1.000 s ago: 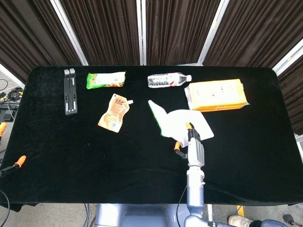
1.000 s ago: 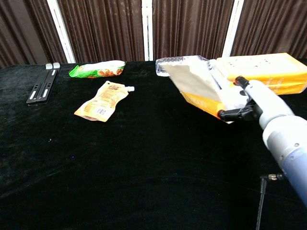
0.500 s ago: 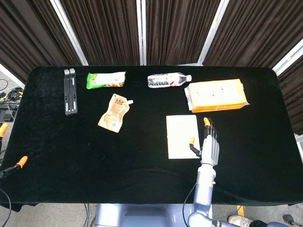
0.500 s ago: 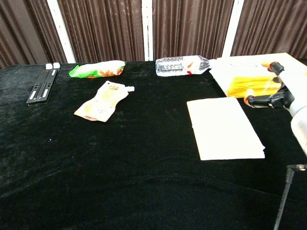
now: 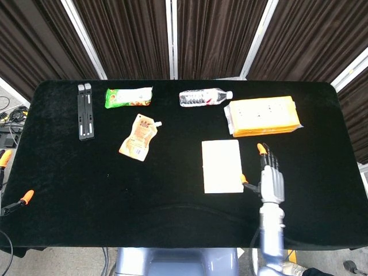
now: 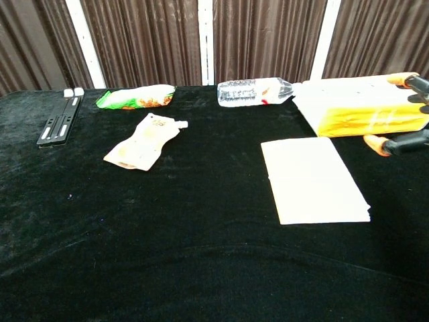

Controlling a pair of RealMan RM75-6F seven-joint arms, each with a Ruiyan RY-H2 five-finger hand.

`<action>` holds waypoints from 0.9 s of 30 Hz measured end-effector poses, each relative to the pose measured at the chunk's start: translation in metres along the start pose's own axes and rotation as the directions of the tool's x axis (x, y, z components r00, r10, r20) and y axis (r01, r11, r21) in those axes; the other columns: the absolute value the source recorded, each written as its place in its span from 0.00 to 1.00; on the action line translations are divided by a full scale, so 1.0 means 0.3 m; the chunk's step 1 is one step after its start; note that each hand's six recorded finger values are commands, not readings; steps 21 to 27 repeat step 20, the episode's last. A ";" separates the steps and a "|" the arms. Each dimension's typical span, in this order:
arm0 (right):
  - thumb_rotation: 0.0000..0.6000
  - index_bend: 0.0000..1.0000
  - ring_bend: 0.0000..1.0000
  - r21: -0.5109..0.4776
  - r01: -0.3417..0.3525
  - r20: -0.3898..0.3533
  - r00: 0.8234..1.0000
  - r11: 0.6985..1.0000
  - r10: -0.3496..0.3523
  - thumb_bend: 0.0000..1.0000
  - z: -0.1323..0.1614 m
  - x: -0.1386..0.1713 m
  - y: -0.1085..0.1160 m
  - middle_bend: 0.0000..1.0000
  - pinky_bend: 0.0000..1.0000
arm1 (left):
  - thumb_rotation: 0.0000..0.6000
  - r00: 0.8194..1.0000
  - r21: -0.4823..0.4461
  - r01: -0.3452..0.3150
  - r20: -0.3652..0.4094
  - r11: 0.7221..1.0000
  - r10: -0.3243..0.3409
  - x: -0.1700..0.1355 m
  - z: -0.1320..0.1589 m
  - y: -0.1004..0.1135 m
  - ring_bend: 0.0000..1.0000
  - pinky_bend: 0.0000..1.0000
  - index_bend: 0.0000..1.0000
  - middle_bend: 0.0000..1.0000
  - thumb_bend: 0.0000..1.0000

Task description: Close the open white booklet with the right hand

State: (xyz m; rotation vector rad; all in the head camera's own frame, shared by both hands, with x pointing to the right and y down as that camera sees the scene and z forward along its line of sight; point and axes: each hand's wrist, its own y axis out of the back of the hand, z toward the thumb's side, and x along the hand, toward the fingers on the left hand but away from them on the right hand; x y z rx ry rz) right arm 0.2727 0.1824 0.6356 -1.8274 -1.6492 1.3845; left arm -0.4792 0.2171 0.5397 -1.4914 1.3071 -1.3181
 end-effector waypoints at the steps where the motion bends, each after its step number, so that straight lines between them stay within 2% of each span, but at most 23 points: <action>1: 1.00 0.00 0.00 0.026 -0.007 -0.020 1.000 1.000 0.007 0.19 -0.013 0.004 0.018 0.00 0.00 | 1.00 1.000 0.005 0.002 0.001 1.000 -0.002 0.000 0.001 -0.003 0.00 0.00 0.00 0.00 0.19; 4: 1.00 0.00 0.00 0.115 -0.011 -0.094 0.995 0.993 0.022 0.16 -0.054 0.025 0.077 0.00 0.00 | 1.00 1.000 0.026 0.005 0.003 1.000 -0.005 0.001 0.004 -0.015 0.00 0.00 0.00 0.00 0.19; 7: 1.00 0.00 0.00 0.242 0.006 -0.172 0.984 0.970 0.036 0.15 -0.115 0.059 0.140 0.00 0.00 | 1.00 1.000 0.047 0.006 0.001 0.999 -0.006 -0.002 0.002 -0.029 0.00 0.00 0.00 0.00 0.18; 10: 1.00 0.00 0.00 0.329 0.044 -0.197 0.980 0.943 0.023 0.14 -0.187 0.092 0.194 0.00 0.00 | 1.00 1.000 0.067 0.012 -0.004 0.998 -0.011 -0.006 -0.002 -0.042 0.00 0.00 0.00 0.00 0.17; 18: 1.00 0.00 0.00 0.441 0.103 -0.238 0.971 0.892 0.006 0.14 -0.267 0.173 0.298 0.00 0.00 | 1.00 1.000 0.113 0.020 -0.005 0.993 -0.019 -0.025 -0.002 -0.074 0.00 0.00 0.00 0.00 0.17; 27: 1.00 0.00 0.00 0.440 0.104 -0.243 0.970 0.892 0.006 0.14 -0.274 0.185 0.313 0.00 0.00 | 1.00 1.000 0.119 0.022 0.000 0.993 -0.022 -0.025 0.002 -0.080 0.00 0.00 0.00 0.00 0.17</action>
